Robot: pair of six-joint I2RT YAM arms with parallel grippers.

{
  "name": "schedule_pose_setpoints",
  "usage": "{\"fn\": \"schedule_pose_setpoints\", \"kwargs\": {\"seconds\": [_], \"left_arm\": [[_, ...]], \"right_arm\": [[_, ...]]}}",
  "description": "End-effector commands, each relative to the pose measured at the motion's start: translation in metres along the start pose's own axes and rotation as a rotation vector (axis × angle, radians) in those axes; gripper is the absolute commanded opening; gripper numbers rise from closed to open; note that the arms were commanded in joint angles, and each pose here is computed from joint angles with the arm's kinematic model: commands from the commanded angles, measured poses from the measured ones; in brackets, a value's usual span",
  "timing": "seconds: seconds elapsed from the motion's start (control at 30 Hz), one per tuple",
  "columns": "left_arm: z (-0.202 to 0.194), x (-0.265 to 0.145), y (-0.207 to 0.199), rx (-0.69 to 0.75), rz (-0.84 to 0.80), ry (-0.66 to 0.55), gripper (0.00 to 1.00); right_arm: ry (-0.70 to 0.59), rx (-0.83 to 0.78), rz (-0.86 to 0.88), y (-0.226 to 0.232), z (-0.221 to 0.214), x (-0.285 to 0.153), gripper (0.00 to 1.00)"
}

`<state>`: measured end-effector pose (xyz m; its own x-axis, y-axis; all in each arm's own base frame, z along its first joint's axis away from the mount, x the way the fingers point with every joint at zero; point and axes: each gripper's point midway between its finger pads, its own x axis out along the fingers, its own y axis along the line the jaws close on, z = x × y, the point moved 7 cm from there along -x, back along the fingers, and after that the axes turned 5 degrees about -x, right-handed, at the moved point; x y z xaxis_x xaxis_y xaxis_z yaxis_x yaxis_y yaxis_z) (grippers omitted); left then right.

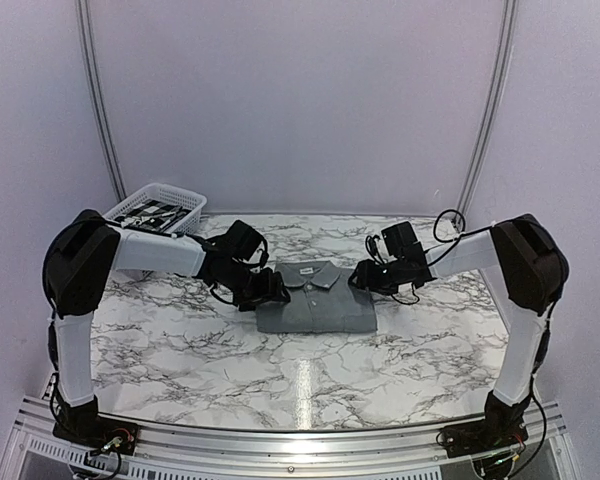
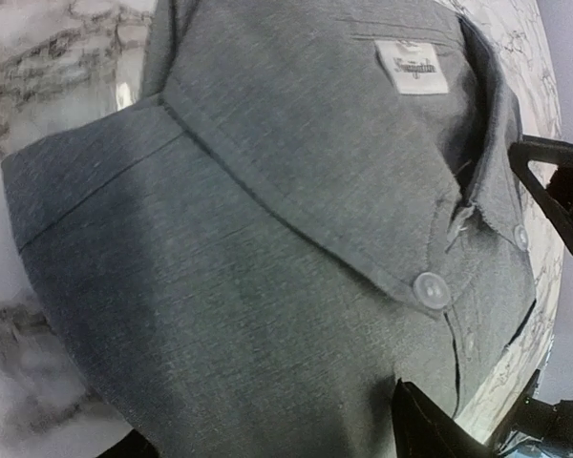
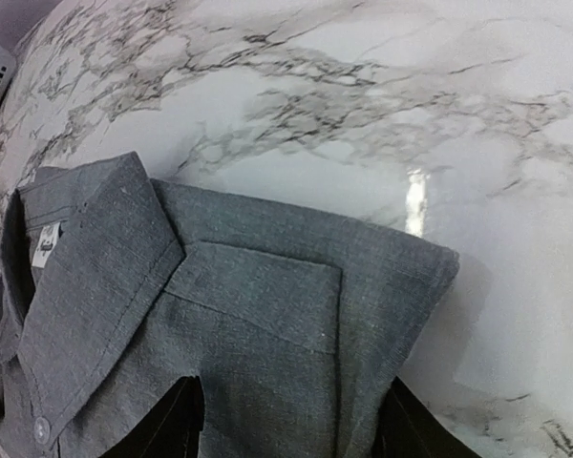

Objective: Fold and stack the long sleeve shirts
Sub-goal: Smooth out the square-folded shirt at the center of the board.

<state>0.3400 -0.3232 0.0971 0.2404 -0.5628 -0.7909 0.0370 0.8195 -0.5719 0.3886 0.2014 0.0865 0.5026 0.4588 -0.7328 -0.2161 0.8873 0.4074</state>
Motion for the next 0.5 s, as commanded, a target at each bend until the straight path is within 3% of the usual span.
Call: {"fn": "schedule_pose_setpoints", "kwargs": {"seconds": [0.0, 0.17, 0.47], "left_arm": [[-0.025, -0.03, -0.021, -0.07, -0.018, -0.068, 0.7], [-0.047, -0.046, 0.006, -0.078, 0.105, -0.119, 0.73], [-0.038, -0.048, 0.019, -0.001, 0.169, -0.159, 0.76]], "right_arm": [[0.115, -0.06, 0.038, 0.025, -0.035, -0.003, 0.58], [0.143, -0.077, 0.005, 0.027, -0.06, -0.022, 0.58], [0.059, -0.132, -0.089, 0.031, -0.031, -0.052, 0.61]]}}
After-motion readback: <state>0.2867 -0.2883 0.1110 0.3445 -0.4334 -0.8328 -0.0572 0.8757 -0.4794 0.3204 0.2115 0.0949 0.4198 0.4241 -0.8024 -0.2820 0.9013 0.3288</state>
